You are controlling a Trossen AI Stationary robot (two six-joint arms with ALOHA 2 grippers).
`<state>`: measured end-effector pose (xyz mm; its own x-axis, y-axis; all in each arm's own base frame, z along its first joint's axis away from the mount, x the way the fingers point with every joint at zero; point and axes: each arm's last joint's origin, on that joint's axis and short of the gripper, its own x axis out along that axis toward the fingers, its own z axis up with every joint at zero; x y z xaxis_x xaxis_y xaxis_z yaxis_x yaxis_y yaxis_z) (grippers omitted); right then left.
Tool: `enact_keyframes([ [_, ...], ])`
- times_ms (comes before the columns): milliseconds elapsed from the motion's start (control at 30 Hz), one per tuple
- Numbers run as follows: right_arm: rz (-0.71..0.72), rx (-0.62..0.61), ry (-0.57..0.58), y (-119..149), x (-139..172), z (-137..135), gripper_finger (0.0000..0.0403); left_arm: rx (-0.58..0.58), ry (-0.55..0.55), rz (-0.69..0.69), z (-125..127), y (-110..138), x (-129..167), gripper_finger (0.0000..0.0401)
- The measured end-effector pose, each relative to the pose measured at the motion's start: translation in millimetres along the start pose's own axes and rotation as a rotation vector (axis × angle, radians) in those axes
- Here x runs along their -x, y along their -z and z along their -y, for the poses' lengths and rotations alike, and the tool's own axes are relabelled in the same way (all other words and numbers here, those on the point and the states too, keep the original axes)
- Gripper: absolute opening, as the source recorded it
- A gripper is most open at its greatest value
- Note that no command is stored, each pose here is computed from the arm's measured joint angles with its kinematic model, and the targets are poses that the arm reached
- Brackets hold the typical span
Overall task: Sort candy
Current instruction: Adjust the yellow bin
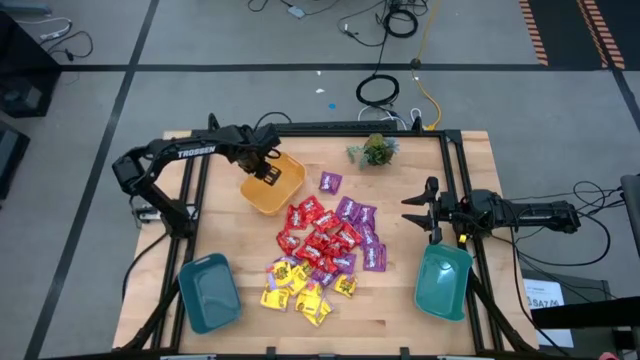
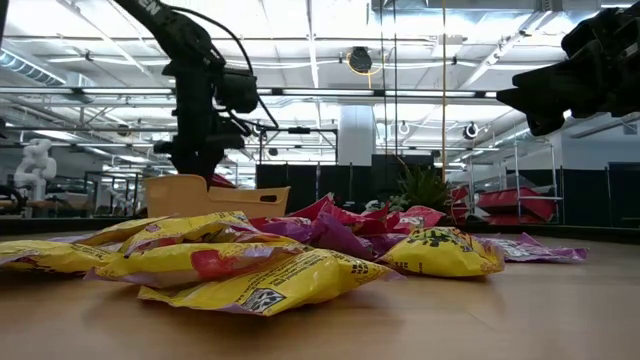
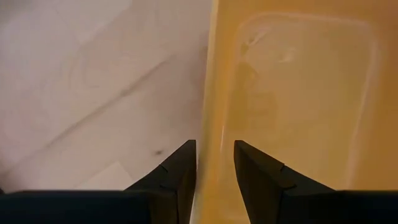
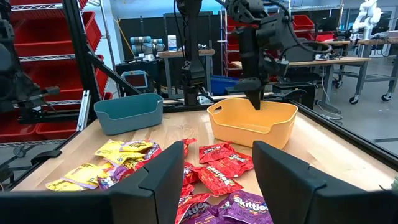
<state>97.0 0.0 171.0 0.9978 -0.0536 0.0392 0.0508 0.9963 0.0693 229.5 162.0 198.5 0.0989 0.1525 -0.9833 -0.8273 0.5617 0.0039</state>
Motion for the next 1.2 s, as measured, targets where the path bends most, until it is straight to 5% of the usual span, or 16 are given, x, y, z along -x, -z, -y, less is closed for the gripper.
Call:
enact_keyframes([
  [167, 0.000, 0.000, 0.000, 0, 0, 0, 0.0183, 0.045, -0.012, -0.032, -2, 9, -10, 0.0108],
  [400, 0.000, 0.000, 0.000, 0, 0, 0, 0.0183, 0.095, -0.024, -0.035, -3, 10, -11, 0.0013],
  [800, 0.000, 0.000, 0.000, 0, 0, 0, 0.0183, 0.362, -0.193, -0.138, -26, 19, -10, 0.0007],
  [1200, 0.000, 0.000, 0.000, 0, 0, 0, 0.0183, 0.550, -0.178, -0.124, -35, 15, -11, 0.0006],
])
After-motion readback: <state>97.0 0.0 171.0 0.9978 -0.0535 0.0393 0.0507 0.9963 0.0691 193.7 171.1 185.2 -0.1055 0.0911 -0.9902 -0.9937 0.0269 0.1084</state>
